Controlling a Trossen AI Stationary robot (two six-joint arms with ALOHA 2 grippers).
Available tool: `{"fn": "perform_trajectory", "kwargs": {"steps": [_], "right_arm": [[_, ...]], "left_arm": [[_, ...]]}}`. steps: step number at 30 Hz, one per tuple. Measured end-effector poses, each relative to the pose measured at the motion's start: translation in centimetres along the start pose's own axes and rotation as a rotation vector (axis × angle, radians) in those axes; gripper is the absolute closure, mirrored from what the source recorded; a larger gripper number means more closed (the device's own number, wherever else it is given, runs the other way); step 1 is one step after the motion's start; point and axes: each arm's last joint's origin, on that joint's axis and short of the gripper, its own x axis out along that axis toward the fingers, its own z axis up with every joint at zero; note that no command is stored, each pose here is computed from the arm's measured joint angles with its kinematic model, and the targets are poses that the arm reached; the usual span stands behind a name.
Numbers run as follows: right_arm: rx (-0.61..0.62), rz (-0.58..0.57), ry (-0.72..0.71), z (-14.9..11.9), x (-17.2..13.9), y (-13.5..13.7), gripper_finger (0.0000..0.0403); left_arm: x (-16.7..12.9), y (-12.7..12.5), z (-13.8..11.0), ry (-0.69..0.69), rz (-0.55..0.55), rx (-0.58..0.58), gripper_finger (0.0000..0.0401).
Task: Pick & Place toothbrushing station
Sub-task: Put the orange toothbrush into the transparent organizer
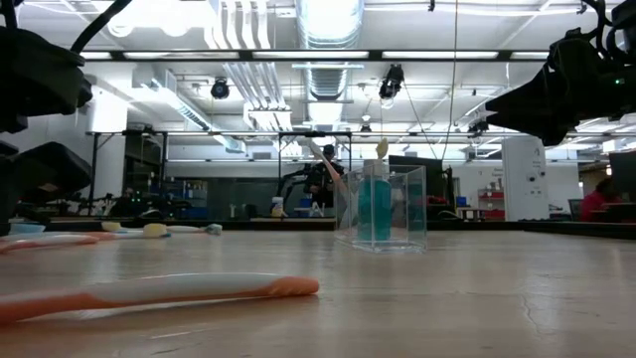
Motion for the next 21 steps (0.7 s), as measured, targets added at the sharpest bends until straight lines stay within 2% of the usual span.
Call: {"fn": "perform_trajectory", "kwargs": {"steps": [12, 21], "right_arm": [[0.0, 0.0, 0.0, 0.0, 0.0, 0.0, 0.0188], [0.0, 0.001, 0.0, 0.0, 0.0, 0.0, 0.0188]], "left_arm": [[0.08, -0.12, 0.2, -0.03, -0.012, 0.032, 0.0236], [0.09, 0.02, 0.27, -0.041, 0.007, 0.051, 0.031]]}}
